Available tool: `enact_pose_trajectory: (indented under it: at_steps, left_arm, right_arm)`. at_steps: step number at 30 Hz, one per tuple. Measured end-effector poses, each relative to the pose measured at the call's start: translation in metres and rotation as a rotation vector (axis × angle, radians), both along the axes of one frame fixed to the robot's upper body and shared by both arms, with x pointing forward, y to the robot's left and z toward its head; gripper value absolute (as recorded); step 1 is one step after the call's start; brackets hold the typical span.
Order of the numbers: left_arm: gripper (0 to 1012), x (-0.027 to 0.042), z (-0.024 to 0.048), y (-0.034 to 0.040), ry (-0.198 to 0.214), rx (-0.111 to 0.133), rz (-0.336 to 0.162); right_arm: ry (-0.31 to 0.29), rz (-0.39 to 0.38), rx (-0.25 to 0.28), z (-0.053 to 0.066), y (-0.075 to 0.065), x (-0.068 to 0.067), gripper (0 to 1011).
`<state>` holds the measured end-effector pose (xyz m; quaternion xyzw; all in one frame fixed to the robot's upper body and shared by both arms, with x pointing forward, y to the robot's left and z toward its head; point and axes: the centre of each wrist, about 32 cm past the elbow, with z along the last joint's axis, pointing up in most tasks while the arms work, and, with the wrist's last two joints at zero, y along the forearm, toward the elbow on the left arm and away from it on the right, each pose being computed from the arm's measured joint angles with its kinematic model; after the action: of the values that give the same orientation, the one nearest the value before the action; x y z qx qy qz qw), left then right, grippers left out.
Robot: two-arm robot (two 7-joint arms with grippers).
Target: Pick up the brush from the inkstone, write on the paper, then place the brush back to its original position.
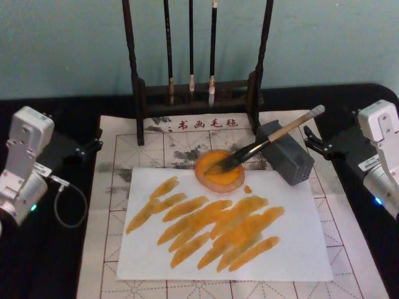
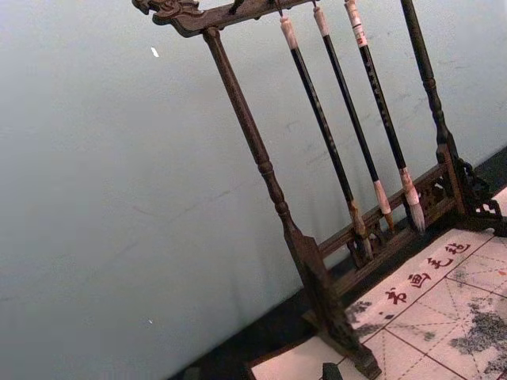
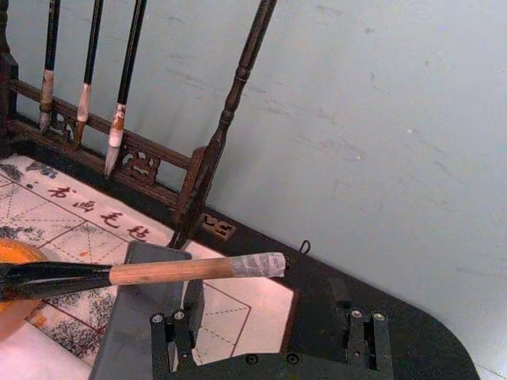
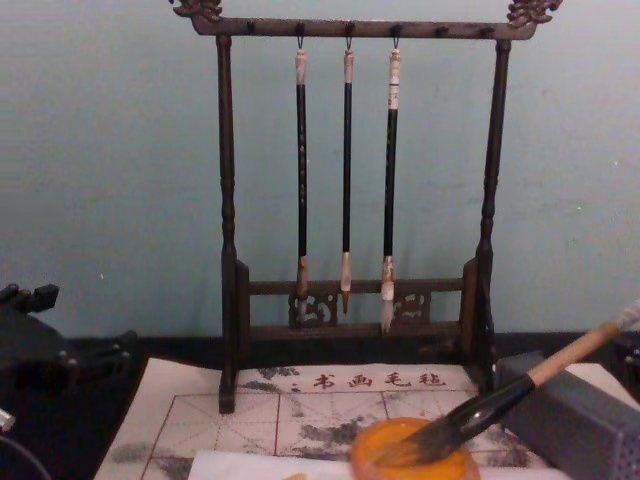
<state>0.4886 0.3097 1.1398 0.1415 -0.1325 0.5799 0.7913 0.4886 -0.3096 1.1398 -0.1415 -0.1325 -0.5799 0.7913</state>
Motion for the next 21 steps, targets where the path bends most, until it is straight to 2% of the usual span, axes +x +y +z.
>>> enact_pose_trajectory:
  at_steps: [13,17,21]
  left_arm:
    - [1001,0.0000,0.0000,0.0000,0.000,0.000,0.000]
    - [1001,0.0000,0.0000,0.0000,0.000,0.000,0.000]
    - [1001,0.0000,0.0000,0.0000,0.000,0.000,0.000]
  right_arm:
    - [0.000,-0.001,0.002,-0.0001,-0.0004,-0.0002,1000]
    - [-0.001,0.000,0.022,0.0000,-0.0037,-0.0013,1000]
    - [0.001,0.001,0.066,0.0010,-0.0076,-0.0027,1000]
